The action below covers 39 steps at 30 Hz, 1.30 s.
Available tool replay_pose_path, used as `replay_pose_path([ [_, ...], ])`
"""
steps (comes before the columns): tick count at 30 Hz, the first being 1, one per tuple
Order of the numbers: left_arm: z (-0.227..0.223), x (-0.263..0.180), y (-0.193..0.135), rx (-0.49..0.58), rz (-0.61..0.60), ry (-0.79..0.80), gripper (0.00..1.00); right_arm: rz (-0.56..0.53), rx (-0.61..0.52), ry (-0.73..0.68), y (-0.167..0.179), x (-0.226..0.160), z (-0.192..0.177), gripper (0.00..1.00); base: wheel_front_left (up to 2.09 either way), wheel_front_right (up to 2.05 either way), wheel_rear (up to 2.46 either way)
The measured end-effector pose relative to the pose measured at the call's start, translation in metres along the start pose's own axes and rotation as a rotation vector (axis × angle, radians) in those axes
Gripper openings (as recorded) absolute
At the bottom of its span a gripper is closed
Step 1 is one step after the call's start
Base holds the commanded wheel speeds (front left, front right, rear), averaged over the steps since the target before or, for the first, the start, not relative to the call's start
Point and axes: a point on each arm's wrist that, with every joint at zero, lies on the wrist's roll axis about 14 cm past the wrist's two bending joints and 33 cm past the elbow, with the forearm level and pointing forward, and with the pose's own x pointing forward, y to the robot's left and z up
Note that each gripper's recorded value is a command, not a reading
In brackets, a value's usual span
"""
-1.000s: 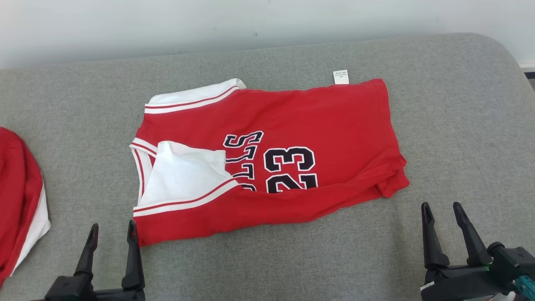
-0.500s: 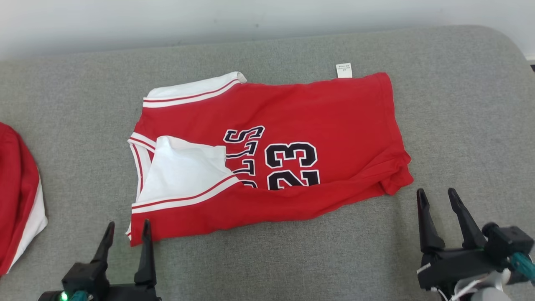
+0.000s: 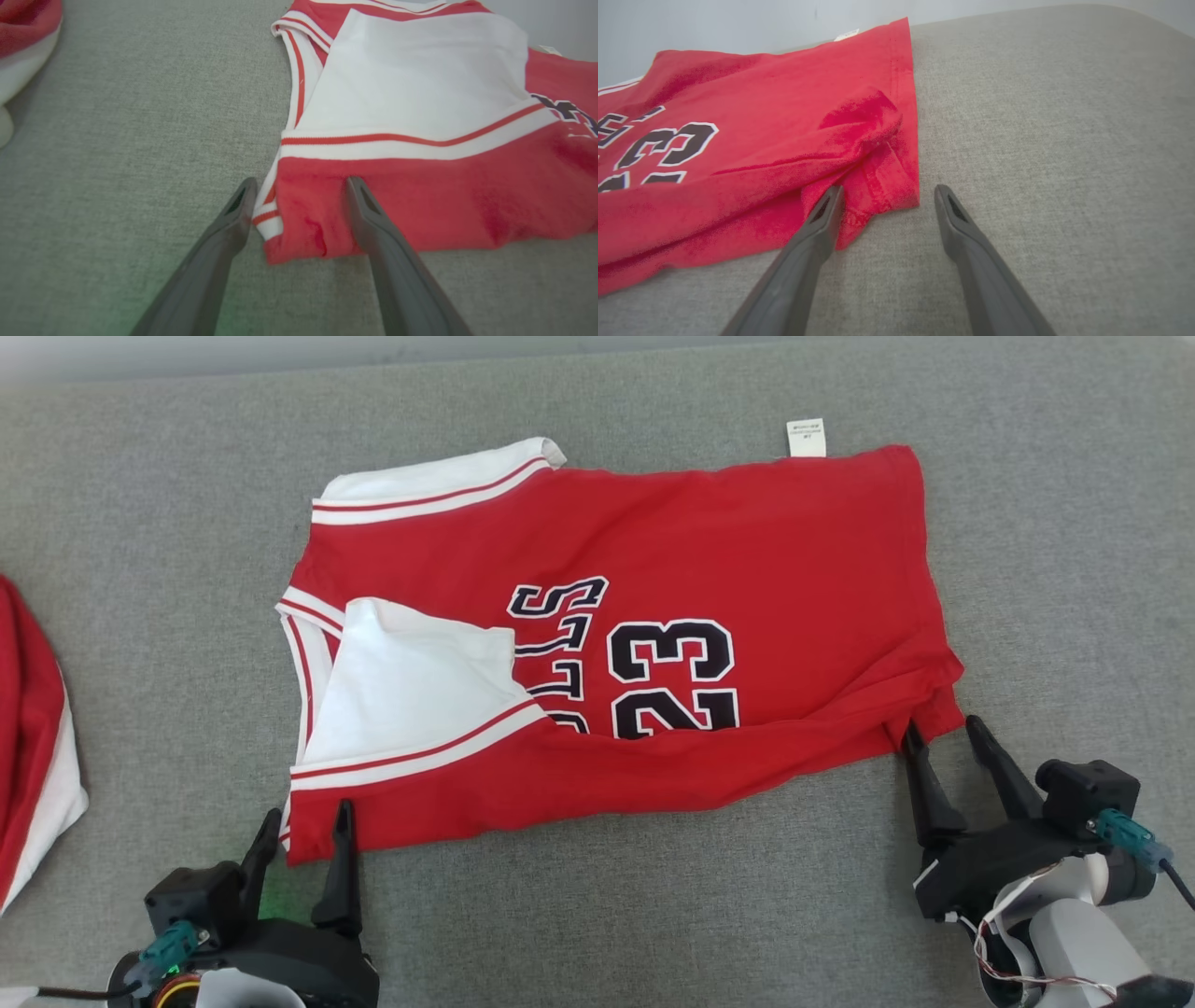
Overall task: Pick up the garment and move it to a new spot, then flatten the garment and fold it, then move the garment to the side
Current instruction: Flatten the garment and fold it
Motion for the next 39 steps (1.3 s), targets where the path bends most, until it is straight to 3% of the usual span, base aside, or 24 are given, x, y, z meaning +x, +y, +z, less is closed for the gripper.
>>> replay_pose_path([
  [4, -0.01, 0.004, 0.002, -0.051, 0.002, 0.045, 1.0, 0.015, 0.02, 0.037, 0.002, 0.008, -0.011, 1.0, 0.0, 0.0, 0.0],
  [5, -0.011, 0.006, 0.003, -0.05, 0.004, 0.048, 0.95, 0.019, 0.028, 0.041, 0.003, 0.01, -0.012, 0.76, 0.0, 0.0, 0.0],
  [7, -0.014, 0.007, 0.001, -0.08, -0.007, 0.062, 0.0, 0.027, 0.042, 0.043, 0.005, 0.012, -0.013, 0.0, 0.0, 0.0, 0.0],
  [15, -0.003, 0.007, 0.002, -0.119, -0.026, 0.028, 0.0, 0.043, 0.126, 0.02, 0.01, 0.008, -0.007, 0.0, 0.0, 0.0, 0.0],
  [27, 0.018, -0.03, 0.005, -0.122, -0.032, 0.013, 0.0, 0.031, 0.189, 0.061, 0.007, -0.042, -0.003, 0.0, 0.0, 0.0, 0.0],
  [39, -0.015, -0.065, 0.006, -0.186, 0.016, 0.136, 0.0, -0.053, 0.252, 0.137, 0.011, -0.078, -0.03, 0.02, 0.0, 0.0, 0.0],
])
